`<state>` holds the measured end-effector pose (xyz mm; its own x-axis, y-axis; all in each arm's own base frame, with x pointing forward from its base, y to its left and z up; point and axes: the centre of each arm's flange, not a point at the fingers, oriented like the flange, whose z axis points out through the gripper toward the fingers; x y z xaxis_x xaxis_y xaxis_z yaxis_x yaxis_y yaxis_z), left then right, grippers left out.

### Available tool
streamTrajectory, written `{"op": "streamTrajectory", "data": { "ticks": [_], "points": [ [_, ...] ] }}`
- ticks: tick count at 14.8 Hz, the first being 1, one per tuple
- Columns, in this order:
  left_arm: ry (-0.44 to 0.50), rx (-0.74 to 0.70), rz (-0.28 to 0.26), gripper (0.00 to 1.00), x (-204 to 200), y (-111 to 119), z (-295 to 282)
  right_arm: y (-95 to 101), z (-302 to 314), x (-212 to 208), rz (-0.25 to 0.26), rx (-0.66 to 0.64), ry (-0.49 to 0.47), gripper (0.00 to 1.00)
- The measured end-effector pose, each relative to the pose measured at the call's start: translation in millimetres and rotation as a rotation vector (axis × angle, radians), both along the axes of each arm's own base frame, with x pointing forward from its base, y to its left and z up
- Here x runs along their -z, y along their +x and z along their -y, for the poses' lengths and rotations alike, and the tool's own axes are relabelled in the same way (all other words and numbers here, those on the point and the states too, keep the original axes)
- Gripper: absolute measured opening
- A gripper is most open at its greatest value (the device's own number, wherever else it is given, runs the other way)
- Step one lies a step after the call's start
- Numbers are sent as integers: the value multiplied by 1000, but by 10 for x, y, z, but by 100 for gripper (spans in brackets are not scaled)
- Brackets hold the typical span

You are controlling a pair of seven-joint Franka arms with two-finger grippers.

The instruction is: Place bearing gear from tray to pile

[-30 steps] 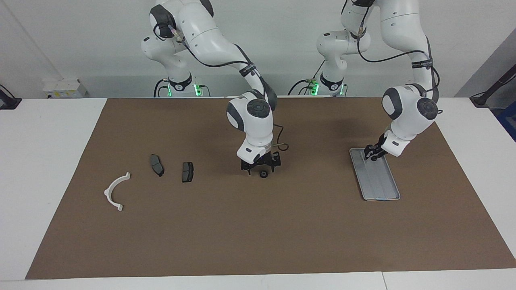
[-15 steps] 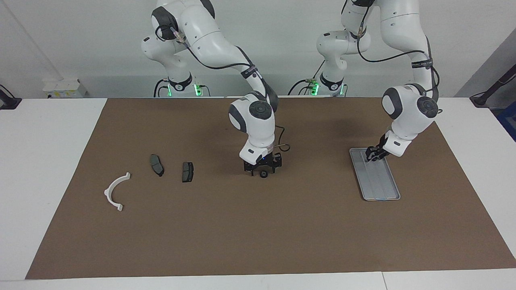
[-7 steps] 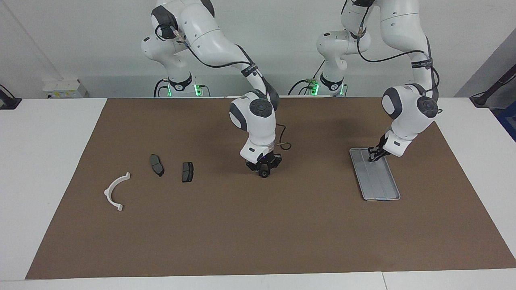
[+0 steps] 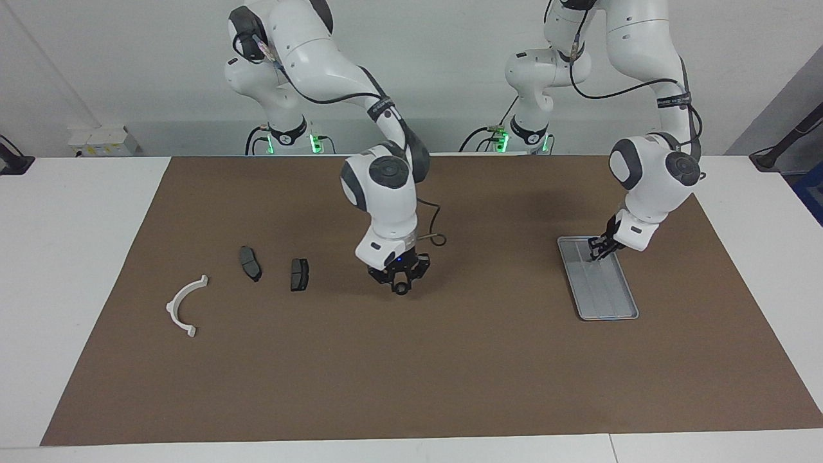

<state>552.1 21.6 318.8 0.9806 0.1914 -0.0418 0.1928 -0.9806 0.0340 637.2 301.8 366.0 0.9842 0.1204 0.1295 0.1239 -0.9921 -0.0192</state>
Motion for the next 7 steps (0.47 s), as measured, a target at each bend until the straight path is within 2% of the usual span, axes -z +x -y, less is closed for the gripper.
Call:
{"op": "streamTrajectory", "data": {
  "ticks": [3,7],
  "points": [
    [2,-68,15,24,-158,100,533,372,1202,-473,-2,-81,-33,36],
    [-2,-161,38,24,-315,136,1408,571,2828,-528,-15,-203,-75,36]
  ]
}}
